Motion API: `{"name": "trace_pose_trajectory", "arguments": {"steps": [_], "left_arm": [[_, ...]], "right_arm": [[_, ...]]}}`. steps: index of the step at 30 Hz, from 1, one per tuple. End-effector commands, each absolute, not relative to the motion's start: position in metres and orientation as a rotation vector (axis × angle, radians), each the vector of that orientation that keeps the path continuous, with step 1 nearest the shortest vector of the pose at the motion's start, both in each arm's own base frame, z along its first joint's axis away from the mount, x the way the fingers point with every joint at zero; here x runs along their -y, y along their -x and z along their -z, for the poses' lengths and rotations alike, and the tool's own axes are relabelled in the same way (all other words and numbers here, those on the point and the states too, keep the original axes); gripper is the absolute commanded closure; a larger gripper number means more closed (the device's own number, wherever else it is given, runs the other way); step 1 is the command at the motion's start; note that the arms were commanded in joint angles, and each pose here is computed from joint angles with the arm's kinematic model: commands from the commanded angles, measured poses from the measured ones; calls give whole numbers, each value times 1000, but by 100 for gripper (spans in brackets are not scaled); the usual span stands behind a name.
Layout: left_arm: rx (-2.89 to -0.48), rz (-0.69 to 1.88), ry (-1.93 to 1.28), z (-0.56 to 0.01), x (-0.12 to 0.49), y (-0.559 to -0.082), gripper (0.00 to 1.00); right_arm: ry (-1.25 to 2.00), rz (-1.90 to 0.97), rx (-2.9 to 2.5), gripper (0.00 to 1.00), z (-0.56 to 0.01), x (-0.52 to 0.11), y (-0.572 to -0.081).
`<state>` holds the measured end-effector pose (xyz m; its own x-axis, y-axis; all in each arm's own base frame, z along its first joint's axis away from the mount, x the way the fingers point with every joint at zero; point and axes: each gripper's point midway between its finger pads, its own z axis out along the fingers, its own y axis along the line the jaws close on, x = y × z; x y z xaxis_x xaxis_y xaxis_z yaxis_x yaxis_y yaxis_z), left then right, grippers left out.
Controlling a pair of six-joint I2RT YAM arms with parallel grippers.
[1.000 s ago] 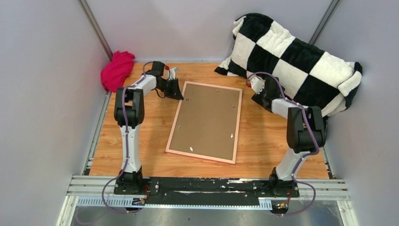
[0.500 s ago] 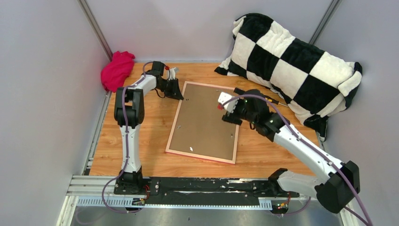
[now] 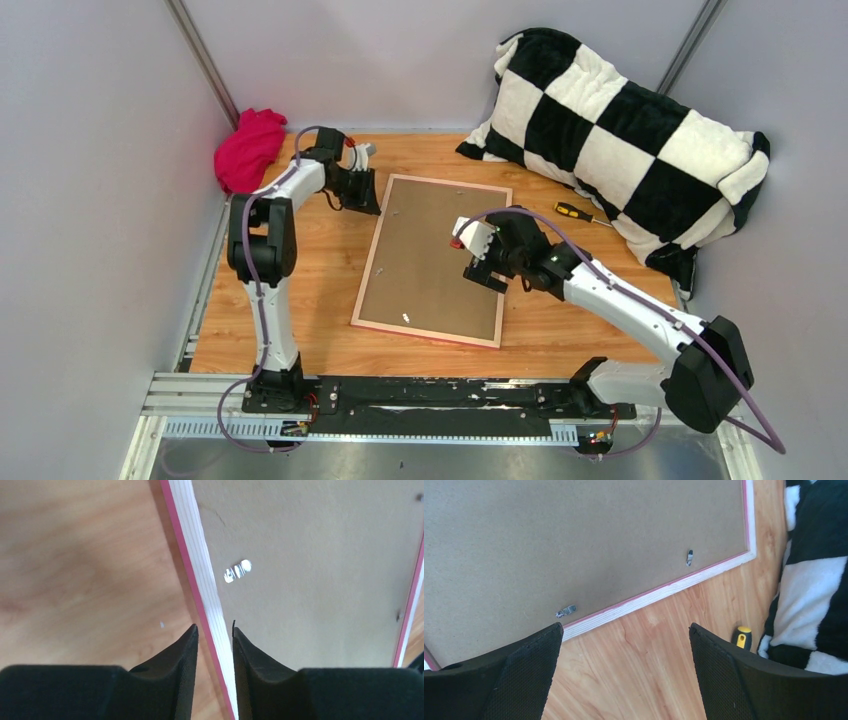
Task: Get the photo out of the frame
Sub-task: Turn over the photo frame at the center of the board.
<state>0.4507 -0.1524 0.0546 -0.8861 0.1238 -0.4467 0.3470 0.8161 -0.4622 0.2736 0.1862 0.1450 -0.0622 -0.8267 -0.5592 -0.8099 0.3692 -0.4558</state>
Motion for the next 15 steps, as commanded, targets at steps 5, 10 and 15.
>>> {"name": "trace_pose_trajectory", "arguments": {"steps": [5, 10, 15], "left_arm": [[-2515, 735, -665, -94, 147, -381, 57], [-2294, 681, -1049, -120, 167, -331, 47], [-2124, 564, -1385, -117, 184, -280, 35]], "right_arm": [[1366, 89, -1915, 4, -142, -176, -276], [1326, 106, -1893, 3, -149, -171, -279], [1220, 138, -1894, 3, -161, -156, -290]]}}
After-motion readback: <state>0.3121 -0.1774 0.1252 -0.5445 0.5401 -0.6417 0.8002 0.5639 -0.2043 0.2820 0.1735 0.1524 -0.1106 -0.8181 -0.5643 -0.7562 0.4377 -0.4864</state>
